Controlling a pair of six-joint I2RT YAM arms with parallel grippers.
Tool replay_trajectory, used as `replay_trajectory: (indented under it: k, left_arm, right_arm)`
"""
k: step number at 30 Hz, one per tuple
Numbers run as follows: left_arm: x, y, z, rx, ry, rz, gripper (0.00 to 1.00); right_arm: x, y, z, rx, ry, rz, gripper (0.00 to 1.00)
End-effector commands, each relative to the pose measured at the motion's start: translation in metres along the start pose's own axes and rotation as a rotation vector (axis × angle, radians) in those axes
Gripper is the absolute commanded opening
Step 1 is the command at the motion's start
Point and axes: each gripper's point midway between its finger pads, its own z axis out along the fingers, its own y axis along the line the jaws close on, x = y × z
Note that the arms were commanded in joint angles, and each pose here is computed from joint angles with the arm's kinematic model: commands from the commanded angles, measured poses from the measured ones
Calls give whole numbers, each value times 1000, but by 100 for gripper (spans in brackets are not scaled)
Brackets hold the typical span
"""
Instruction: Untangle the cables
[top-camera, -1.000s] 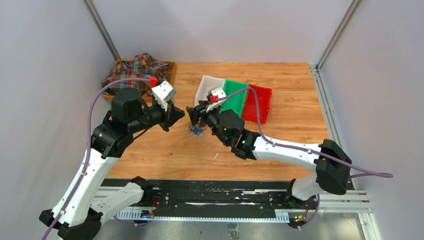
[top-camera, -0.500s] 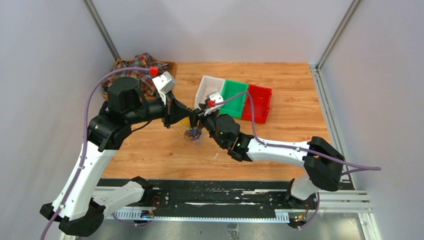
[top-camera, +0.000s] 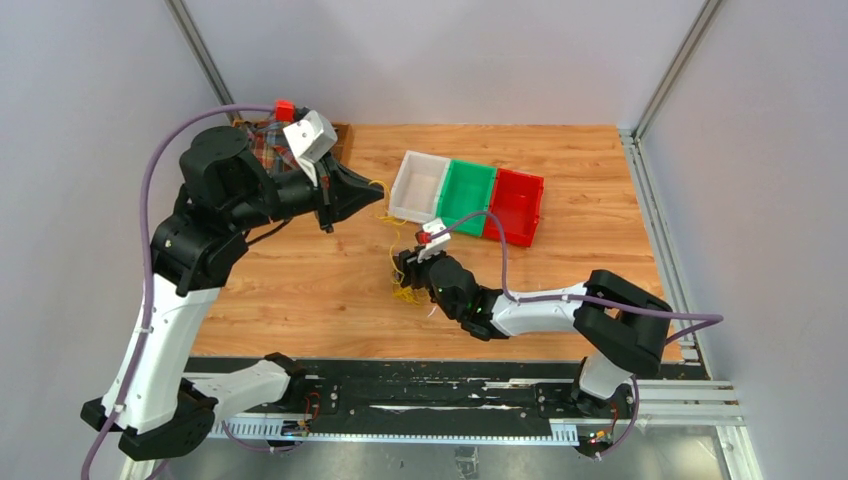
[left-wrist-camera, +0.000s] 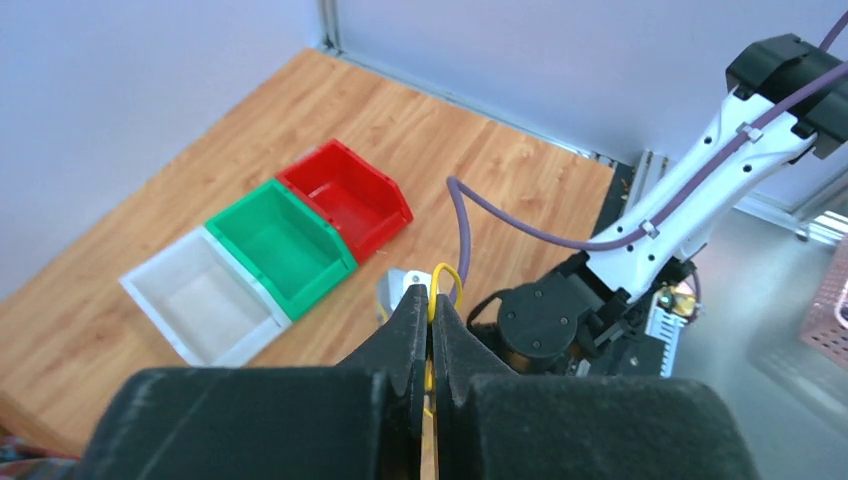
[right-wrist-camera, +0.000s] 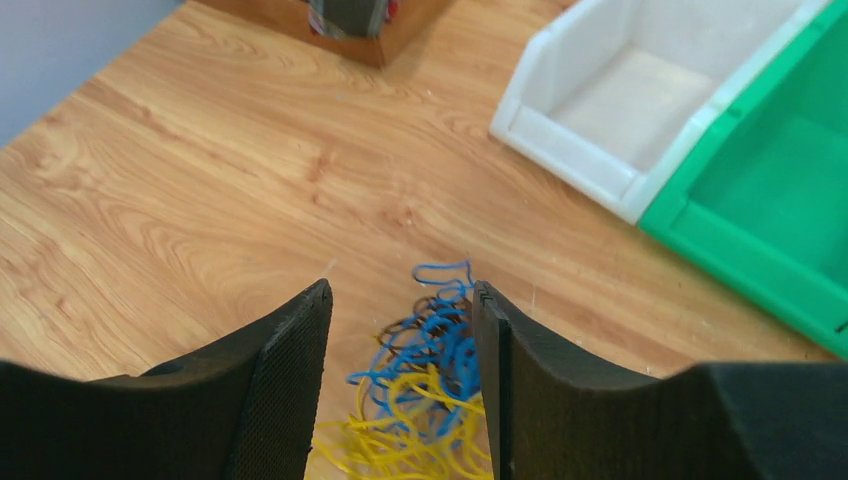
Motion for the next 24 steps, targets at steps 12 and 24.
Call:
replay_trajectory:
  k: [12,24]
  left_arm:
    - [-132,30,-46,-306,-269,439,0]
    - [-262,34,-135,-705,-715,755,0]
  right_arm:
    - [67,-22,-15,58,107,23,51]
    - [85,-30,-22,72,149,9,51]
